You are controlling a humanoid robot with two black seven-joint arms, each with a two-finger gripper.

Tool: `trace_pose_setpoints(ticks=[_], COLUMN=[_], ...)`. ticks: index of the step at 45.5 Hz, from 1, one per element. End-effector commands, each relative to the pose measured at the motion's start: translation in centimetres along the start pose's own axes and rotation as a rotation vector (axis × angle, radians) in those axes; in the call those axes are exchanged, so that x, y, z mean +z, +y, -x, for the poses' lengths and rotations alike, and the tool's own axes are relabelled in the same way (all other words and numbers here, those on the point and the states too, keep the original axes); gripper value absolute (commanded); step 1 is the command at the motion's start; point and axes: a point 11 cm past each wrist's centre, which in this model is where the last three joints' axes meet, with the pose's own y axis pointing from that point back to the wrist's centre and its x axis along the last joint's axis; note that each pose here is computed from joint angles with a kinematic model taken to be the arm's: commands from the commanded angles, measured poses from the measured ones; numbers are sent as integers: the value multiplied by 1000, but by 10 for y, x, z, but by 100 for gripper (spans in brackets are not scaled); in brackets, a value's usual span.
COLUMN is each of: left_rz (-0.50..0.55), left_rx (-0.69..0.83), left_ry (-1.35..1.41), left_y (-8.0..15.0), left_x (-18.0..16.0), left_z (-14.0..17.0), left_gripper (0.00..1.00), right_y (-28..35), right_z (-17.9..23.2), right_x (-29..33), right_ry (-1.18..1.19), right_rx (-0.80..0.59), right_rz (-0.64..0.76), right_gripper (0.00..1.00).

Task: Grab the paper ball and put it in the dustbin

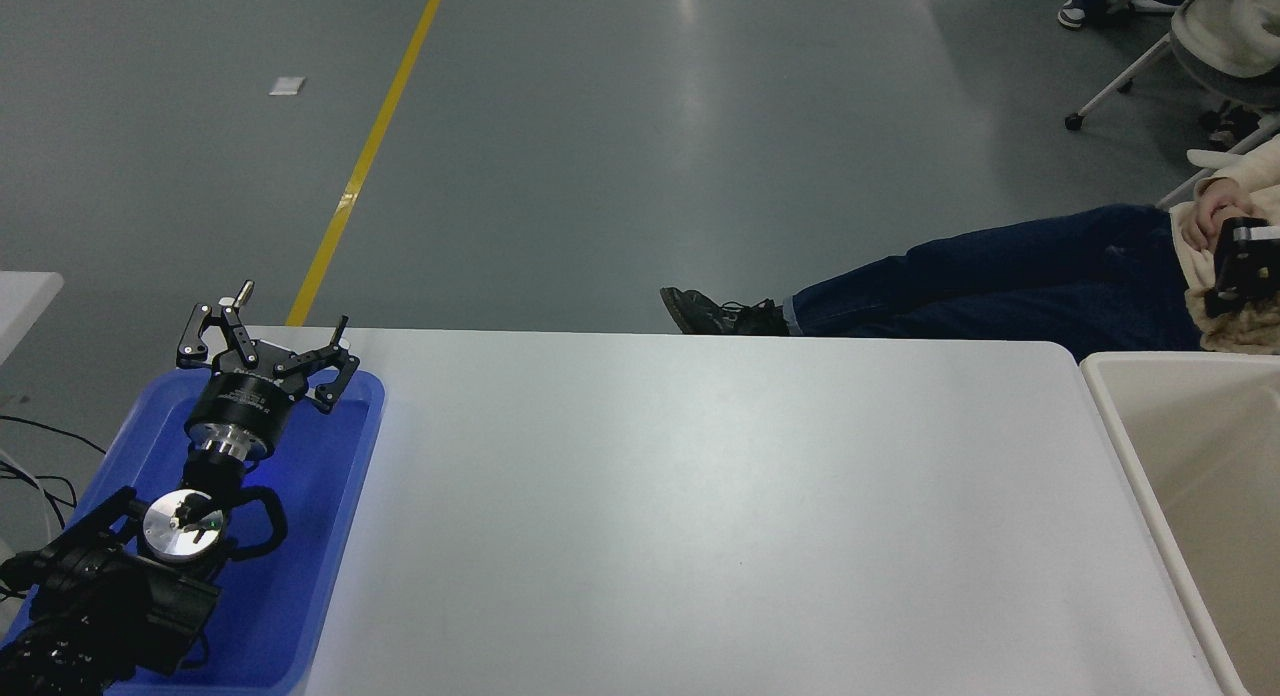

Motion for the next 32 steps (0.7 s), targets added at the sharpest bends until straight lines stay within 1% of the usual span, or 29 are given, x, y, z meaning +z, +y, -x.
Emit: trace_pose_setpoints(ticks=[1, 6, 10, 14, 20, 24, 27, 29, 32], left_rz=[0, 0, 0, 0, 0, 0, 0, 0, 0], left_rx=[0, 0, 0, 0, 0, 0, 0, 0, 0], left_ry=[0, 0, 0, 0, 0, 0, 0, 0, 0], left_y=[0, 0, 0, 0, 0, 0, 0, 0, 0], left_x=[0, 0, 0, 0, 0, 0, 0, 0, 0], left_z=[0, 0, 0, 0, 0, 0, 0, 0, 0], left_gripper=[100, 100, 100, 100, 100, 100, 100, 100, 100], right_y=[-26, -46, -74, -106, -150, -170, -193, -204, -214], right_z=[21, 34, 35, 44, 47, 53, 58, 57, 60], right_x=[86, 136, 154, 163, 159, 174, 170, 173, 174], right_ry=[-196, -283, -298, -309, -333, -363, -355, -356, -359], right_rx=[-22, -32, 51, 114, 204, 268, 301, 367, 423], right_rz=[84, 183, 227, 242, 218, 251, 269, 300, 322], right_gripper=[0, 0, 0, 0, 0, 0, 0, 0, 0])
